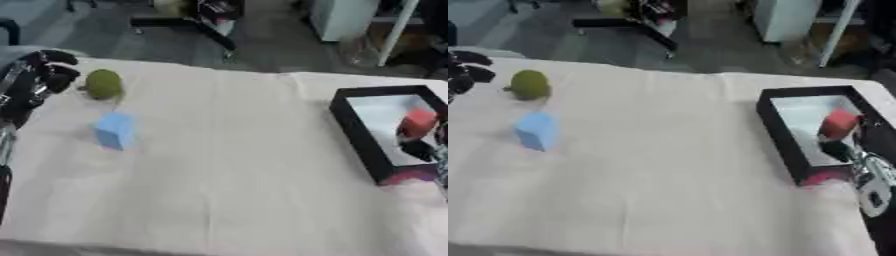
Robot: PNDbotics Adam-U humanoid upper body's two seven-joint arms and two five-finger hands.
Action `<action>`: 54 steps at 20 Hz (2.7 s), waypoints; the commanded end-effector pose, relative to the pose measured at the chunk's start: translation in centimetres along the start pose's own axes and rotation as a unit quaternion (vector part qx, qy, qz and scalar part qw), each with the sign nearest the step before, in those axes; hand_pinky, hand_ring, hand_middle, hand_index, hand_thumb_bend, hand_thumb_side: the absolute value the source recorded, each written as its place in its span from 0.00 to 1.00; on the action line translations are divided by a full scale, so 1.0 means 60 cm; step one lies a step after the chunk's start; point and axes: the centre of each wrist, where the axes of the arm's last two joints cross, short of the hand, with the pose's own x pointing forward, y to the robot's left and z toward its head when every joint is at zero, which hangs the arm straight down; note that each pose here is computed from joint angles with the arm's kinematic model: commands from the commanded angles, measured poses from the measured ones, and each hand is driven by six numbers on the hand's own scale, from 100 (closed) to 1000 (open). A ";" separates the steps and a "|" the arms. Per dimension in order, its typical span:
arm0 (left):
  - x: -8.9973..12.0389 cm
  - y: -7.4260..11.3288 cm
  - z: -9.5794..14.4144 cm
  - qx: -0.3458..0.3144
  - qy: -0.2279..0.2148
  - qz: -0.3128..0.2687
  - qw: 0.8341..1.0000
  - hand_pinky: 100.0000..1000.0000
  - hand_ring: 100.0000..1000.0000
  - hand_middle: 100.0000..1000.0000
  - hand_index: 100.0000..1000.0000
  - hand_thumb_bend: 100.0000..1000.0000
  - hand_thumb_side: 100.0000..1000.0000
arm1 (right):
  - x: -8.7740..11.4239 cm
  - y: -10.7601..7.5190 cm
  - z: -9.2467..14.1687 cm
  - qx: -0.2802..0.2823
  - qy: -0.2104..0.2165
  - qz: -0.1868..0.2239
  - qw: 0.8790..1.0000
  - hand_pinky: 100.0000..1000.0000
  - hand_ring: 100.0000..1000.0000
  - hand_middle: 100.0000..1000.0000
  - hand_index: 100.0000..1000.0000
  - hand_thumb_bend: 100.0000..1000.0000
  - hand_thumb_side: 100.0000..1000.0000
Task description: Pick up the objects with one hand, pass them to the other hand, and then place them into the box on the other side of the table.
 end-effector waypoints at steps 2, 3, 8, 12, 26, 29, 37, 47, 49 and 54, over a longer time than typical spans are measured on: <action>0.009 0.033 -0.002 0.003 0.015 -0.054 0.998 0.75 0.64 0.65 0.71 1.00 0.49 | -0.026 -0.077 -0.023 0.019 0.001 0.077 0.997 1.00 0.92 0.95 1.00 0.54 0.47; 0.006 0.038 -0.002 -0.001 0.023 -0.068 0.997 0.76 0.64 0.65 0.70 1.00 0.49 | -0.027 -0.097 -0.026 0.027 -0.004 0.100 0.995 1.00 0.93 0.96 1.00 0.55 0.46; 0.002 0.075 -0.009 -0.018 0.048 -0.151 0.987 0.76 0.64 0.65 0.71 1.00 0.44 | -0.011 -0.208 -0.021 -0.012 -0.035 0.188 0.981 0.97 0.86 0.87 1.00 0.49 0.33; -0.006 0.101 -0.018 -0.044 0.067 -0.213 0.974 0.78 0.68 0.68 0.73 0.99 0.38 | 0.001 -0.270 0.014 -0.128 -0.066 0.147 0.979 0.79 0.79 0.77 1.00 0.31 0.33; -0.044 0.108 -0.111 -0.293 0.124 -0.448 0.835 0.85 0.76 0.75 0.84 0.67 0.20 | 0.019 -0.254 0.101 -0.200 -0.161 0.057 0.965 0.71 0.74 0.70 1.00 0.11 0.34; -0.050 0.083 -0.126 -0.321 0.103 -0.462 0.820 0.85 0.77 0.76 0.85 0.61 0.18 | 0.021 -0.253 0.103 -0.202 -0.163 0.053 0.964 0.70 0.74 0.69 1.00 0.09 0.34; -0.078 0.033 -0.138 -0.379 0.091 -0.466 0.794 0.82 0.69 0.66 0.77 0.41 0.12 | 0.023 -0.248 0.104 -0.202 -0.165 0.045 0.964 0.69 0.73 0.69 1.00 0.07 0.35; -0.057 0.038 -0.133 -0.261 0.040 -0.407 0.874 0.66 0.44 0.41 0.47 0.30 0.12 | 0.056 -0.244 0.125 -0.207 -0.218 0.048 0.952 0.73 0.74 0.70 1.00 0.10 0.34; -0.041 0.029 -0.139 -0.210 0.007 -0.360 0.909 0.66 0.45 0.40 0.45 0.35 0.12 | 0.088 -0.243 0.145 -0.211 -0.268 0.056 0.938 0.75 0.74 0.70 1.00 0.13 0.33; -0.008 -0.025 -0.165 -0.185 -0.044 -0.244 0.951 0.66 0.46 0.41 0.46 0.44 0.12 | 0.212 -0.220 0.227 -0.216 -0.446 0.047 0.867 0.79 0.75 0.72 0.97 0.21 0.32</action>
